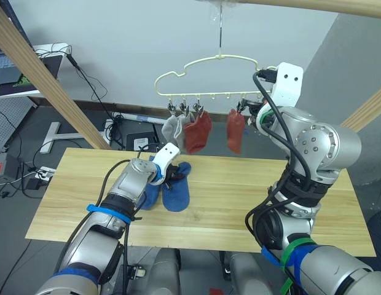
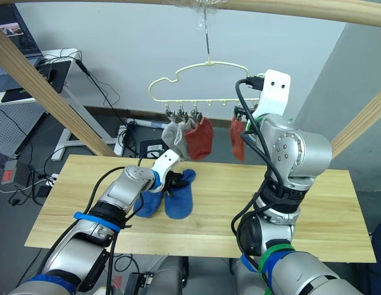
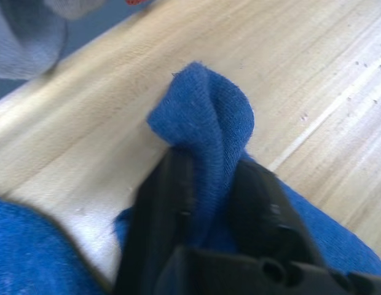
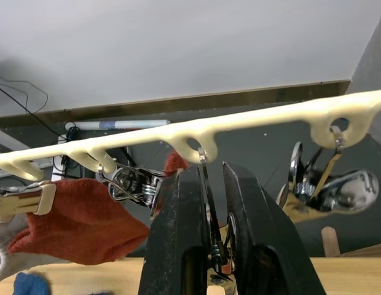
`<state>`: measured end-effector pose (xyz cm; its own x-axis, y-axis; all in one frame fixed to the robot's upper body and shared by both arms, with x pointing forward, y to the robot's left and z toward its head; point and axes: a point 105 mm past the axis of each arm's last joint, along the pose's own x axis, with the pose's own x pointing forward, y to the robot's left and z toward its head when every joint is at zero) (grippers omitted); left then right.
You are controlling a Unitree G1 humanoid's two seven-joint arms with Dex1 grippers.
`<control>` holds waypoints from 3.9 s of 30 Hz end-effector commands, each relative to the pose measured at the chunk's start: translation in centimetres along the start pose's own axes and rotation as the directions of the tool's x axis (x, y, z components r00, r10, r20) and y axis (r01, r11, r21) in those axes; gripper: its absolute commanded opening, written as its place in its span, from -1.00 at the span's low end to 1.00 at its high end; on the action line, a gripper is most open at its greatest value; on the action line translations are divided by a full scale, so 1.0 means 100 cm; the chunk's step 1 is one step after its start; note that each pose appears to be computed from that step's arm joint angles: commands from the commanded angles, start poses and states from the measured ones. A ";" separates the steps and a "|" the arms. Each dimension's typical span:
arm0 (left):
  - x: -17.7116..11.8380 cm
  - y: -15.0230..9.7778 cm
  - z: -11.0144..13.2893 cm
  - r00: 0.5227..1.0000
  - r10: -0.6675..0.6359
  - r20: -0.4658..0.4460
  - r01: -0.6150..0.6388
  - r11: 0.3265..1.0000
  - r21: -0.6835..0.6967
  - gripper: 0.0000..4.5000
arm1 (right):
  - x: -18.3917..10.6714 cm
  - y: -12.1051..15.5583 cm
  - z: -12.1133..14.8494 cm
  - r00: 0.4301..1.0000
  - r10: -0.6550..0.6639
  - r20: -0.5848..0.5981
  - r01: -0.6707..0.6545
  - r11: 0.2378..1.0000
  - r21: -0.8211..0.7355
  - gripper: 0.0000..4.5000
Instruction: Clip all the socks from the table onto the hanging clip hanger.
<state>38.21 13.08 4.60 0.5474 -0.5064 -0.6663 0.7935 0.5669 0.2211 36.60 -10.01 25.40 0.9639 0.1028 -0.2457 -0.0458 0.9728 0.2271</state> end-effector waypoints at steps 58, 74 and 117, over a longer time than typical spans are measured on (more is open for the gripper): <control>-0.050 -0.064 0.222 0.706 -0.309 0.637 0.459 0.885 -0.080 -0.99 | -0.003 0.014 0.006 0.998 0.056 0.026 -0.058 0.994 0.090 -0.94; -0.056 -0.063 0.232 0.672 -0.298 0.678 0.491 0.865 -0.107 -1.00 | -0.004 0.016 0.003 0.997 0.075 0.015 -0.076 0.993 0.095 -0.03; -0.125 -0.039 0.155 0.730 -0.231 0.643 0.235 0.969 0.082 0.98 | -0.038 -0.026 -0.021 0.992 0.094 0.079 -0.072 0.966 -0.249 0.47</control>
<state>33.16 7.02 21.13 0.4059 -0.9014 -0.1504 0.9137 0.4037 0.0463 33.12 -12.37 22.60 0.9615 0.1845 -0.2036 -0.1863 0.9824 0.0109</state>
